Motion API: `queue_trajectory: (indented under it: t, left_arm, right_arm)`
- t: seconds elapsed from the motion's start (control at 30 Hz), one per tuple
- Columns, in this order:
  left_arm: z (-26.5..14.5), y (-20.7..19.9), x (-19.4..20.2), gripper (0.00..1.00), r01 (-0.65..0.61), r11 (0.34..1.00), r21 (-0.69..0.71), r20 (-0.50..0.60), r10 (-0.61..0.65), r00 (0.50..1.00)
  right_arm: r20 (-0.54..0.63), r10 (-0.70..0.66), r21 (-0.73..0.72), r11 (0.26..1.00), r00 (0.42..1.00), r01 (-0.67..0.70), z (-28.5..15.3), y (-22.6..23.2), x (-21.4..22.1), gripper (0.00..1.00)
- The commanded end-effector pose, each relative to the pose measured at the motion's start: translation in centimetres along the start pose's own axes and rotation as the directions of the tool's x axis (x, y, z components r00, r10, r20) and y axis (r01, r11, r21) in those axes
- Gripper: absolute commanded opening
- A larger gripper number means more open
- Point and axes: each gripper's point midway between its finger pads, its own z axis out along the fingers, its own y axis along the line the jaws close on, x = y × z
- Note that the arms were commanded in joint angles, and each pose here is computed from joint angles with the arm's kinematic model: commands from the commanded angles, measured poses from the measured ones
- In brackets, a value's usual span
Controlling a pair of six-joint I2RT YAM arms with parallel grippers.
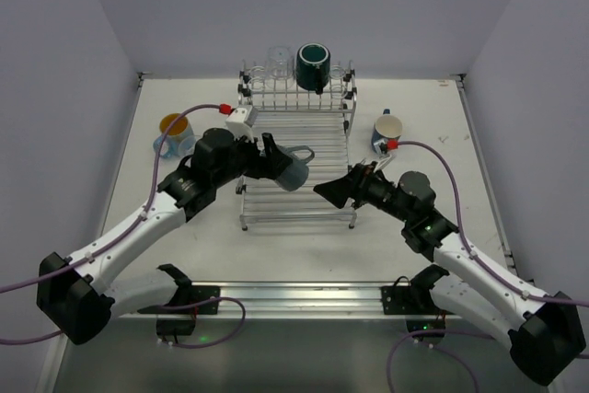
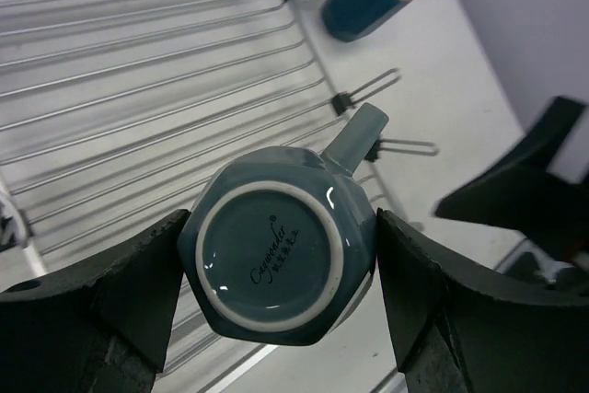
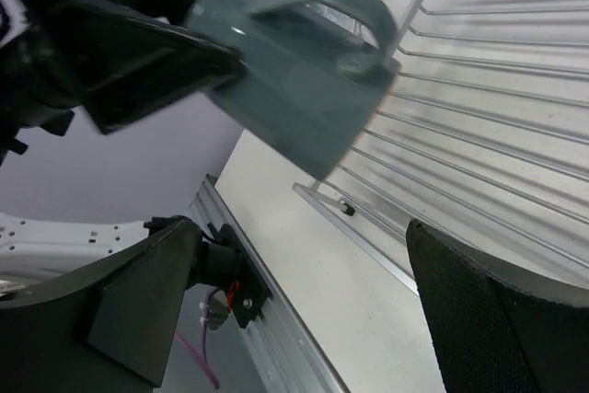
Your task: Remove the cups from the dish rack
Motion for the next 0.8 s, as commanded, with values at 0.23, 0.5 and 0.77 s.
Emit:
queue_trajectory:
  t: [0.23,0.5,0.77]
  left_arm:
    - [-6.4,-9.9,-6.7,0.0,0.111,0.849,0.516,0.222,-0.258,0.94]
    - [-6.9,-11.3,-5.2,0.0,0.161,0.778,0.607,0.155,-0.314,0.937]
    - [-7.7,-12.7,-4.0,0.0,0.202,0.715,0.669,0.112,-0.365,0.924]
  right_arm:
    - [0.051,0.003,-0.247,0.969,0.999,0.01,0.5,4.7,-0.1,0.99]
    - [0.102,-0.047,-0.339,0.938,0.994,0.079,0.7,8.1,-0.7,0.86]
    - [0.176,-0.045,-0.368,0.923,0.983,0.108,1.5,9.6,-1.9,0.72]
